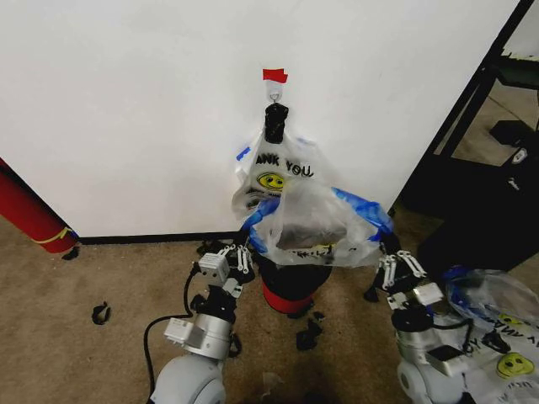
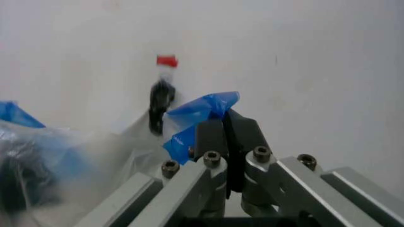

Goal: Pick up the garbage bag from the wall and place it over the trash bin.

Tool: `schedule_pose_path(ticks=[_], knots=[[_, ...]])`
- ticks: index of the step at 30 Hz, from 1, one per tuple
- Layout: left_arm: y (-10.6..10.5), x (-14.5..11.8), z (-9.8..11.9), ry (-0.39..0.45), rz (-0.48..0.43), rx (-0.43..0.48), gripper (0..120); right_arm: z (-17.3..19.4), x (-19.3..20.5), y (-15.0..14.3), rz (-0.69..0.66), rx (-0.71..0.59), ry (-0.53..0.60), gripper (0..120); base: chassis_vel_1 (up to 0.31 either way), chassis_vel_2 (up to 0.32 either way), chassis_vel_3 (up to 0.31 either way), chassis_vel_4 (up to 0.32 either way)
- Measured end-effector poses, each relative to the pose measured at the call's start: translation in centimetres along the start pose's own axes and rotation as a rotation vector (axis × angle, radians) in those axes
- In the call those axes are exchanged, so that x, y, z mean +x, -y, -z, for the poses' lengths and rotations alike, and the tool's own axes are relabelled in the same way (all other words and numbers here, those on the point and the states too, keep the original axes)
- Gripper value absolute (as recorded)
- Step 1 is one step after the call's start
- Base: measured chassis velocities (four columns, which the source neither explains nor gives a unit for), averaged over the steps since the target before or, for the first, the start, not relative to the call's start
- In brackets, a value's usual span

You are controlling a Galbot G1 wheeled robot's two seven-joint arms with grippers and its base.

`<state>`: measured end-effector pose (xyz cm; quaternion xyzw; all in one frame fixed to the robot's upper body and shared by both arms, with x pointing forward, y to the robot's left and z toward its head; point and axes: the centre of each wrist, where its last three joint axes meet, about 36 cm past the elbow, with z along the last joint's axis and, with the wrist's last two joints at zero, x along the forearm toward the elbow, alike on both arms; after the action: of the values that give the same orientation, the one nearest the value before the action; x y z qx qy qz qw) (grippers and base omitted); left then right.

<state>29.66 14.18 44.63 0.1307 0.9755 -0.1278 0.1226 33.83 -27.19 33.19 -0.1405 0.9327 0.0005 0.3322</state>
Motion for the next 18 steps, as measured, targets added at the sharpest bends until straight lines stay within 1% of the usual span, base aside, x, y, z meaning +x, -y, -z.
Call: schedule_pose_path(ticks=[3, 5, 9, 12, 13, 16, 18], knots=[[-0.3, -0.2, 0.2, 0.011, 0.023, -0.025, 0, -1.6, 0.4, -0.6, -0.003, -0.024, -0.028, 0, 0.000, 0.000, 0.000, 0.000], [-0.4, -0.2, 0.7, 0.020, 0.028, -0.034, 0, -1.9, 0.5, -1.0, 0.009, -0.039, -0.031, 0, 0.000, 0.000, 0.000, 0.000], [-0.4, 0.0, 0.9, 0.013, 0.028, -0.043, 0, -2.3, 0.7, -1.7, 0.044, -0.055, -0.039, 0, 0.000, 0.000, 0.000, 0.000], [-0.5, 0.3, -0.4, -0.010, 0.021, -0.066, 0, -3.1, 1.3, -1.9, 0.067, -0.063, -0.063, 0, 0.000, 0.000, 0.000, 0.000], [-0.5, 0.3, -0.4, -0.010, 0.021, -0.066, 0, -3.1, 1.3, -1.9, 0.067, -0.063, -0.063, 0, 0.000, 0.000, 0.000, 0.000], [-0.3, 0.6, -2.2, -0.050, 0.006, -0.072, 0, -4.2, 2.2, -1.7, 0.076, -0.066, -0.099, 0, 0.000, 0.000, 0.000, 0.000], [-0.3, 0.5, -3.4, -0.064, -0.002, -0.080, 0, -5.1, 2.4, -1.5, 0.059, -0.078, -0.114, 0, 0.000, 0.000, 0.000, 0.000]])
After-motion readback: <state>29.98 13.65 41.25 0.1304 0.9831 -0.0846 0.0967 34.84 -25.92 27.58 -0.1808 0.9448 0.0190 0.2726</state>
